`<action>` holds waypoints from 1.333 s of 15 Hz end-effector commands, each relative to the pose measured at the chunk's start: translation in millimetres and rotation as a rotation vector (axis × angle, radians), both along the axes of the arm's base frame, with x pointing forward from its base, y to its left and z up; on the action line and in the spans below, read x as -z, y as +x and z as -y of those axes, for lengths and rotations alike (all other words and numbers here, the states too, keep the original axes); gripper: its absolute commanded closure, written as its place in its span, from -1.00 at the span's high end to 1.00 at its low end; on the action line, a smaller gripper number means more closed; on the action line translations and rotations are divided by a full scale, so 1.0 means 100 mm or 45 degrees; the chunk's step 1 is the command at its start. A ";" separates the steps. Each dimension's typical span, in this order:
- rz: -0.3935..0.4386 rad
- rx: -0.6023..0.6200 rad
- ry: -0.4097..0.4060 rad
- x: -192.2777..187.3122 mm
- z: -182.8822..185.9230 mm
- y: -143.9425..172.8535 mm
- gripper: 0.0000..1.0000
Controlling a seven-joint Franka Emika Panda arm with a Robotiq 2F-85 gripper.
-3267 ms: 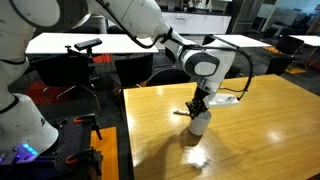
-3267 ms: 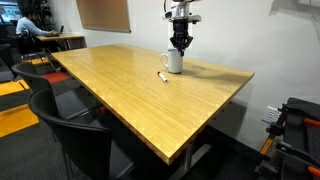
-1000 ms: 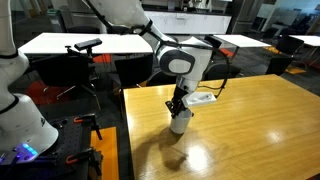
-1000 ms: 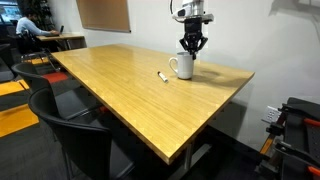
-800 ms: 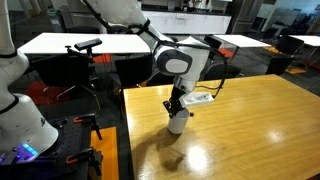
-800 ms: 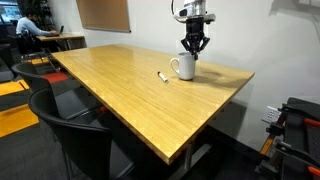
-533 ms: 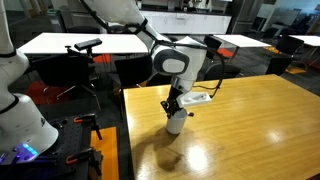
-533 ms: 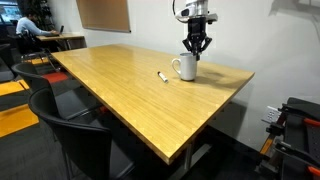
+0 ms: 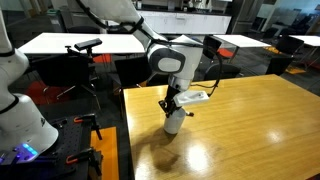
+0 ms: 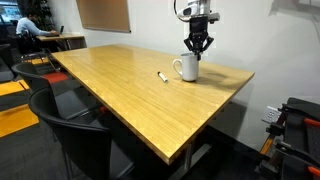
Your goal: Move the mug to the right side of the table
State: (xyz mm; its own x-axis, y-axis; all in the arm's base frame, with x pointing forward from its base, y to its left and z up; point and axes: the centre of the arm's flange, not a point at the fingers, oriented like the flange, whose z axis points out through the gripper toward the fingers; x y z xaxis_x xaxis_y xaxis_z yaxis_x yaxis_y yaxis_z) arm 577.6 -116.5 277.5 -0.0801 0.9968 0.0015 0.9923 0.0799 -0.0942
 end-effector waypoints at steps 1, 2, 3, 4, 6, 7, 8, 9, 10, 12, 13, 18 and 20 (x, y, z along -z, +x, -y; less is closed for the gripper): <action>0.041 -0.045 -0.009 -0.12 -0.04 -0.16 -0.60; 0.038 -0.047 -0.009 -0.12 -0.04 -0.17 -0.44; 0.036 -0.047 -0.008 -0.12 -0.05 -0.18 -0.28; 0.036 -0.047 -0.008 -0.13 -0.05 -0.19 -0.22; 0.037 -0.050 -0.008 -0.14 -0.06 -0.20 -0.21; 0.037 -0.051 -0.008 -0.14 -0.06 -0.21 -0.17; 0.038 -0.052 -0.009 -0.15 -0.07 -0.21 -0.12; 0.039 -0.054 -0.009 -0.16 -0.07 -0.22 -0.08; 0.042 -0.054 -0.008 -0.17 -0.07 -0.22 -0.05; 0.047 -0.057 -0.006 -0.20 -0.08 -0.23 -0.01; 0.053 -0.057 -0.006 -0.23 -0.08 -0.24 -0.04; 0.104 -0.047 -0.008 -0.46 -0.09 -0.31 0.07; 0.145 -0.013 0.000 -0.61 -0.09 -0.33 0.26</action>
